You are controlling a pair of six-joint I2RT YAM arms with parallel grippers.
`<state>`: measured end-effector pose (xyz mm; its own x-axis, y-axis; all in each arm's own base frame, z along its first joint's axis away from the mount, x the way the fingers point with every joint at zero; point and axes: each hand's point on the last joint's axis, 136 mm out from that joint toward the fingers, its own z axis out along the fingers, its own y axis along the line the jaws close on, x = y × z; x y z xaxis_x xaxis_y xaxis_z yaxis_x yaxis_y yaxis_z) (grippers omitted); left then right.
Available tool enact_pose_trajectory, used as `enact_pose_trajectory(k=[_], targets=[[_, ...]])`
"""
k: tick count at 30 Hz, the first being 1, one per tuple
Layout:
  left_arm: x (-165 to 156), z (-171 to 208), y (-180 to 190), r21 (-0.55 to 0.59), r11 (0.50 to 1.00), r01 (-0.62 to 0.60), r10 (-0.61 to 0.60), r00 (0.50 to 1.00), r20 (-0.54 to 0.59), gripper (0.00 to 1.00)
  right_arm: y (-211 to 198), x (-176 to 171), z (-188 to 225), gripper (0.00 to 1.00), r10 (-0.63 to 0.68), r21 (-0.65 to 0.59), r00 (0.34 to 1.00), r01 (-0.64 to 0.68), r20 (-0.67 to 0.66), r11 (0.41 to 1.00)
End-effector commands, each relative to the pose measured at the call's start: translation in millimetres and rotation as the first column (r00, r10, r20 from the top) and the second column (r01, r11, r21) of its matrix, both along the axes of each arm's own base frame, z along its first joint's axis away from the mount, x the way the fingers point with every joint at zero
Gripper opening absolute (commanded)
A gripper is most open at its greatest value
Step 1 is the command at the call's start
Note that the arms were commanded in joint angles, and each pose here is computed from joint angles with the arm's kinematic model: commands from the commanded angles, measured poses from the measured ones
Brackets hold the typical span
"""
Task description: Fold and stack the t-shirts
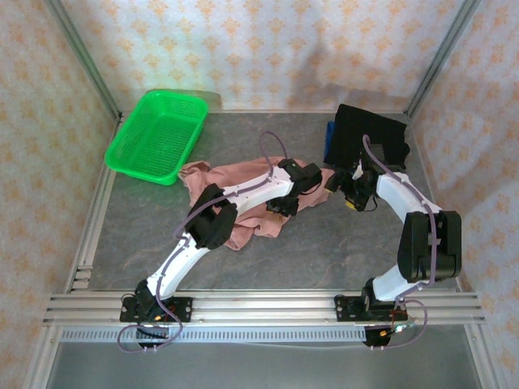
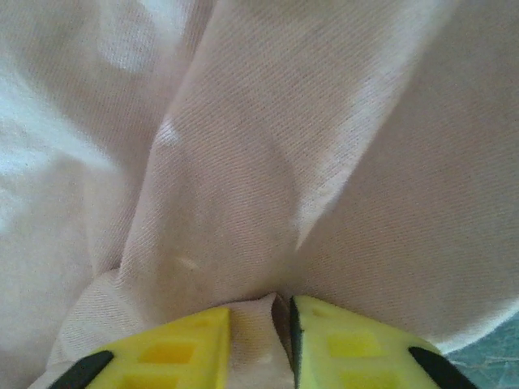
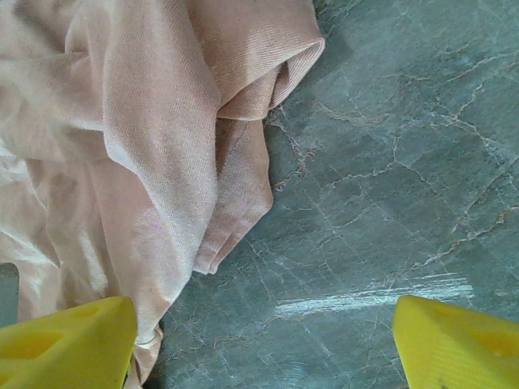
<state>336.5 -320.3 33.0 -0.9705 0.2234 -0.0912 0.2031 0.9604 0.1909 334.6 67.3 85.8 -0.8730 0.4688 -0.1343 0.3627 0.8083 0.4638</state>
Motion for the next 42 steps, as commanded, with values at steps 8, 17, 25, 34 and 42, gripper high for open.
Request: enact_pose_trajectory(k=[8, 17, 25, 34, 42], targets=[[9.3, 52.5, 19.9, 0.026, 1.0, -0.001, -0.003, 0.992, 0.128, 0.0, -9.3, 30.7, -5.9, 0.81, -0.077, 0.007, 0.997, 0.076, 0.032, 0.997], [5.9, 158.9, 45.3, -0.15, 0.988, -0.032, 0.076, 0.951, 0.299, 0.0, -1.7, 76.8, -6.8, 0.76, -0.156, 0.101, 0.985, 0.148, 0.07, 0.984], [-7.2, 207.2, 67.6, -0.242, 0.969, -0.05, 0.139, 0.92, 0.365, 0.0, -10.7, 99.6, -25.6, 0.63, -0.226, 0.064, 0.974, 0.224, 0.018, 0.972], [-16.4, 245.9, 116.7, -0.314, 0.942, -0.121, 0.255, 0.866, 0.43, 0.0, -4.4, 111.4, -51.7, 0.14, -0.246, 0.046, 0.968, 0.249, -0.058, 0.968], [-23.6, 334.5, 190.1, -0.383, 0.909, -0.166, 0.384, 0.693, 0.61, 0.0, -26.6, 120.2, 97.7, 0.0, -0.2, 0.012, 0.945, 0.204, 0.257, 0.979]])
